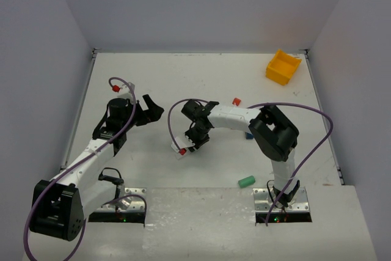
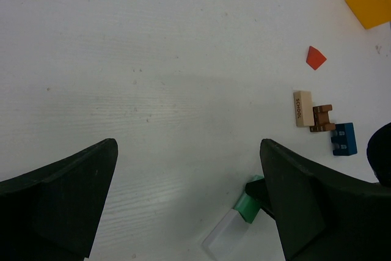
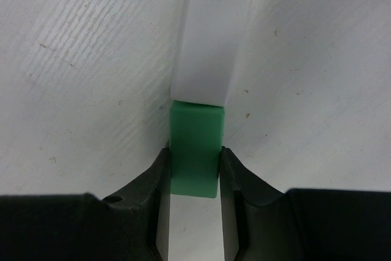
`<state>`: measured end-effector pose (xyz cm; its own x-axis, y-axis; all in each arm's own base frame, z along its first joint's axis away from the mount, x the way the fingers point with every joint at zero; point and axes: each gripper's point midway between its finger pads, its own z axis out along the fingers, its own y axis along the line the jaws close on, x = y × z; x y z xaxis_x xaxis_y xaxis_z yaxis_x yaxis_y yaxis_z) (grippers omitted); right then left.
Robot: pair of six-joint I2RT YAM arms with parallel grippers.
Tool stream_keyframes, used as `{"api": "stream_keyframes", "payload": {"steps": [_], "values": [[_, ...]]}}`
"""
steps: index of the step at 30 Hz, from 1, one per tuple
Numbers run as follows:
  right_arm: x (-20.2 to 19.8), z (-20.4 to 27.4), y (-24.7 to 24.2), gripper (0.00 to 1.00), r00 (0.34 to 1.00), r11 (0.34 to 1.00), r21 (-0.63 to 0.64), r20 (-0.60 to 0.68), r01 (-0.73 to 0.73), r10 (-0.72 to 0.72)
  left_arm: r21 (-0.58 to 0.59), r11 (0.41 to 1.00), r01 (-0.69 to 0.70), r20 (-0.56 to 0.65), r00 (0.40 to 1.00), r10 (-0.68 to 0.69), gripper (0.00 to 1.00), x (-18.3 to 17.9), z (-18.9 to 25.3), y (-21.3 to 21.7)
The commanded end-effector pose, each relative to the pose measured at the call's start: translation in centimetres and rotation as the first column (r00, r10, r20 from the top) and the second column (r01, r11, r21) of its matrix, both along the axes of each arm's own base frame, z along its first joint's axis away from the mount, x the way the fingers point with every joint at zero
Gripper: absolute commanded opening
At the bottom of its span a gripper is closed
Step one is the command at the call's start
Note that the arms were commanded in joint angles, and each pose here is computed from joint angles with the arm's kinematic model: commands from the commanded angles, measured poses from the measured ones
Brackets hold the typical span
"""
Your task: Build the wood block tower
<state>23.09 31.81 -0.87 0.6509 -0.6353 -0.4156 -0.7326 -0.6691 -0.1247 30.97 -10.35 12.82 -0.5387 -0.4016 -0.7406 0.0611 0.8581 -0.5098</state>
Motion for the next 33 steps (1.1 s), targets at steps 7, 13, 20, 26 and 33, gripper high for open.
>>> {"api": "stream_keyframes", "payload": {"steps": [7, 13, 20, 26, 33], "values": [[-1.94, -2.02, -0.98, 0.29, 0.997, 0.997, -0.074, -0.078, 0.008, -0.014, 0.006, 1.0, 0.018, 0.058, 0.998, -0.019, 1.0, 0.84, 1.7, -0.39], [-1.83, -2.27, -1.02, 0.32, 0.997, 0.997, -0.081, -0.067, 0.017, -0.022, 0.005, 1.0, 0.02, 0.059, 0.998, -0.02, 1.0, 0.85, 1.77, -0.42], [-2.02, -2.33, -1.13, 0.38, 0.997, 0.996, -0.089, -0.069, 0.014, -0.021, 0.004, 1.0, 0.023, 0.058, 0.998, -0.024, 1.0, 0.84, 1.76, -0.48], [-2.02, -2.41, -1.09, 0.43, 0.997, 0.995, -0.093, -0.065, 0.027, -0.033, 0.003, 1.0, 0.029, 0.058, 0.998, -0.029, 1.0, 0.78, 1.75, -0.56], [-1.52, -2.23, -0.47, 0.51, 0.996, 0.995, -0.076, -0.056, 0.07, -0.074, 0.003, 1.0, 0.031, 0.058, 0.998, -0.031, 1.0, 0.74, 1.74, -0.58]]}}
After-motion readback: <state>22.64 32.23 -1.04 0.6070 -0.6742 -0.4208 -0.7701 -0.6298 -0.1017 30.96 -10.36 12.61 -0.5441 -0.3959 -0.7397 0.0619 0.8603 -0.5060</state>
